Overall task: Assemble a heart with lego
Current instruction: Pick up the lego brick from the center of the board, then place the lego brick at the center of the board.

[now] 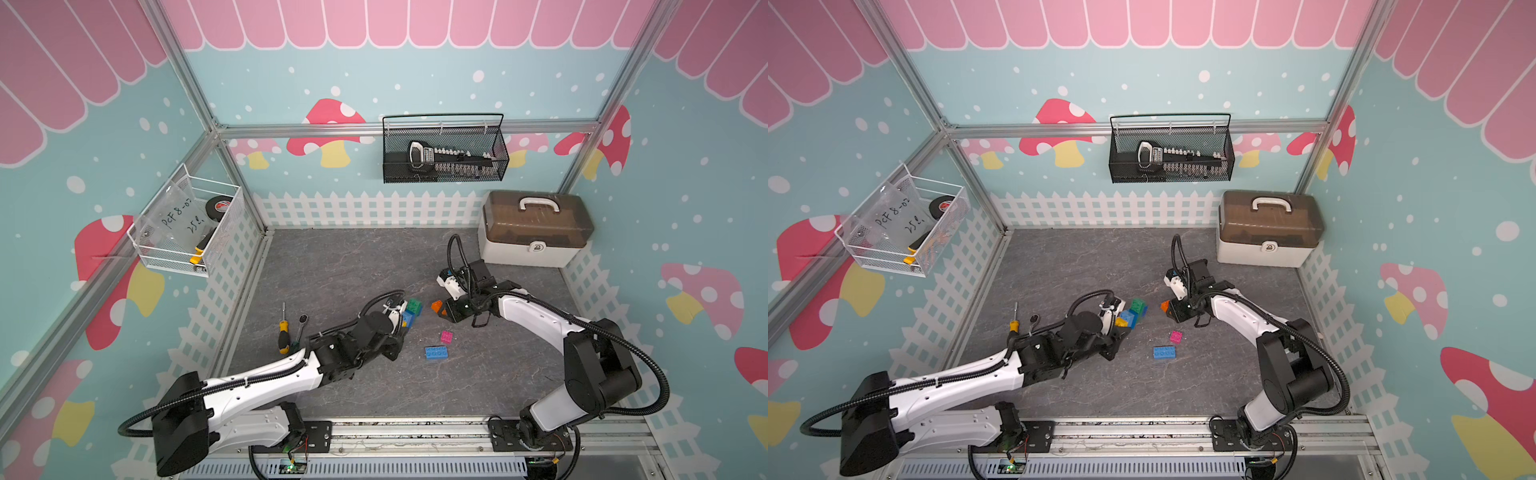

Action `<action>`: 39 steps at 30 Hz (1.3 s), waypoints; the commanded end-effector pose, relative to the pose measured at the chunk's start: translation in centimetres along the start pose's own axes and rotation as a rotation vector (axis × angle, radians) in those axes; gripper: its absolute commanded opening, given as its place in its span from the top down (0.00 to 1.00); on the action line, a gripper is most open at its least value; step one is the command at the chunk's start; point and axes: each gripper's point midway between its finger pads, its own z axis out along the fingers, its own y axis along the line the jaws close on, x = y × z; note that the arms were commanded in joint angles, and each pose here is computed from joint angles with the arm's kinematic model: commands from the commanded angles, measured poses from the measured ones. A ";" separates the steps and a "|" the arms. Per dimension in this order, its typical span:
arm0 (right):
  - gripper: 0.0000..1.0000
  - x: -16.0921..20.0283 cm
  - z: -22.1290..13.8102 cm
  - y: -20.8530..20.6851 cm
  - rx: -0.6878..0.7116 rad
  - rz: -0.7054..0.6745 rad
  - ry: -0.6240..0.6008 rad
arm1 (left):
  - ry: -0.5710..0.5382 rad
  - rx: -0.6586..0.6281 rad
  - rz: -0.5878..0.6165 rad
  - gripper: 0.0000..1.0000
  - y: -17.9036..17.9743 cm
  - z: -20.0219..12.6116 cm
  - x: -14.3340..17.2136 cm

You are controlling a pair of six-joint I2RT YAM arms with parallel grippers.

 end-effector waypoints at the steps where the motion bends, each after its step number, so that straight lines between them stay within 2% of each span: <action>1: 0.73 2.3 -0.3 -3.1 0.108 0.036 0.058 | 0.333 0.018 0.228 0.90 0.2 1.5 4.7; 5: 0.73 3.4 0.0 -5.5 0.141 0.099 0.077 | 0.516 -0.067 0.379 0.90 2.0 2.9 4.5; 7: 0.73 3.3 0.0 -6.1 0.140 0.115 0.062 | 0.572 -0.081 0.419 0.90 3.0 2.9 4.3; 12: 0.72 3.2 -0.2 -6.8 0.134 0.126 0.040 | 0.619 -0.026 0.473 0.89 3.3 1.6 3.3; 16: 0.68 3.1 0.3 -6.4 0.097 0.120 0.031 | 0.668 0.040 0.477 0.89 2.9 1.1 3.4; 22: 0.66 3.8 1.0 -6.4 0.089 0.135 0.067 | 0.751 0.174 0.443 0.89 0.9 1.9 6.1; 26: 0.57 4.2 1.4 -6.3 0.081 0.146 0.089 | 0.764 0.200 0.443 0.88 0.6 1.9 6.1; 31: 0.48 2.5 0.6 -3.1 -0.066 0.136 0.019 | 0.787 0.192 0.448 0.86 0.8 2.6 6.7; 36: 0.47 0.2 -0.4 0.9 -0.286 0.153 -0.109 | 0.804 0.180 0.446 0.83 1.0 3.6 7.1; 39: 0.47 -0.2 -0.1 2.0 -0.371 0.180 -0.117 | 0.776 0.167 0.446 0.83 1.0 4.2 6.6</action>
